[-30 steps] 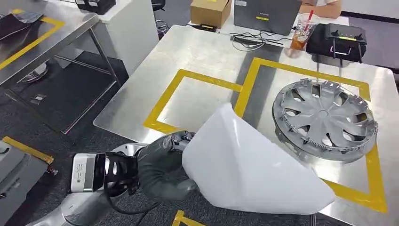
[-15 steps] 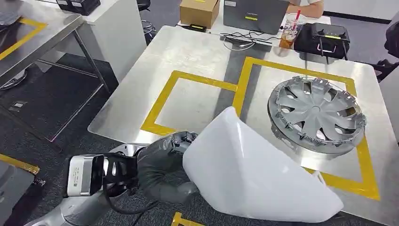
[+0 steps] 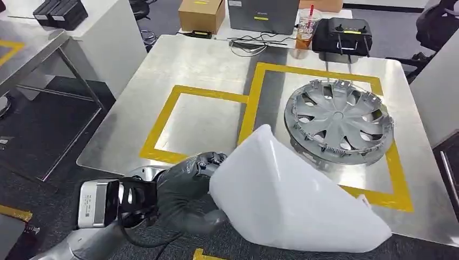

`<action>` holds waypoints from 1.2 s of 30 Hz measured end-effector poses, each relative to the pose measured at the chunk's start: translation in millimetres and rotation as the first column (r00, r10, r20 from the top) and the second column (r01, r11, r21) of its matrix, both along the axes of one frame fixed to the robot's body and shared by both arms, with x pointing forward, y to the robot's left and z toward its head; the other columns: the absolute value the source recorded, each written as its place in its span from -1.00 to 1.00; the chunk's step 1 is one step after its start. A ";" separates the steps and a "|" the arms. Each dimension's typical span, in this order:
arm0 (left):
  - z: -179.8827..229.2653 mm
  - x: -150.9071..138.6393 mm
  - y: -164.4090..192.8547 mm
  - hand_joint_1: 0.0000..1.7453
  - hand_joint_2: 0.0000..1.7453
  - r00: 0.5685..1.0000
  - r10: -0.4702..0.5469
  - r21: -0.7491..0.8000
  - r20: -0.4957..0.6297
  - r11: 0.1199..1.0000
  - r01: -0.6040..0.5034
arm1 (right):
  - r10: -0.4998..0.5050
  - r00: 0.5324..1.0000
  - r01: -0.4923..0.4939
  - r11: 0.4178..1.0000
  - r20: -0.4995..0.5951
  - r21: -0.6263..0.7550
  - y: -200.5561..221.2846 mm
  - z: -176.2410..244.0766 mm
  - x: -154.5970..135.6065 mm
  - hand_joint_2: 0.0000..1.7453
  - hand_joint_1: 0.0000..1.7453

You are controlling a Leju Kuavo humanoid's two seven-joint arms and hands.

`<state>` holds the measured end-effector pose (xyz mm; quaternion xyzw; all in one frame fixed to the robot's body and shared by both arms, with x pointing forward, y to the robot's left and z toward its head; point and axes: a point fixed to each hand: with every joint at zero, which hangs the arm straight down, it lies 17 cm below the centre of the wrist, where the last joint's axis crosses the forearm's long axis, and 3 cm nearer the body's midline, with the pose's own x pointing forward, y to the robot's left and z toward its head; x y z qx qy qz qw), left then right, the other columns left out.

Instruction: Take the parts from the cabinet and place them on the table.

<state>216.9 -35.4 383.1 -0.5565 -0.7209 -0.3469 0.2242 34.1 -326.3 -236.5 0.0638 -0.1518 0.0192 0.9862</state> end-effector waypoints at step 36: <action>-8.3 -8.1 -14.2 1.00 1.00 0.998 0.010 0.084 0.059 0.996 -0.015 | 0.020 1.000 -0.020 1.000 0.008 0.000 5.2 -4.4 1.5 -1.00 -1.00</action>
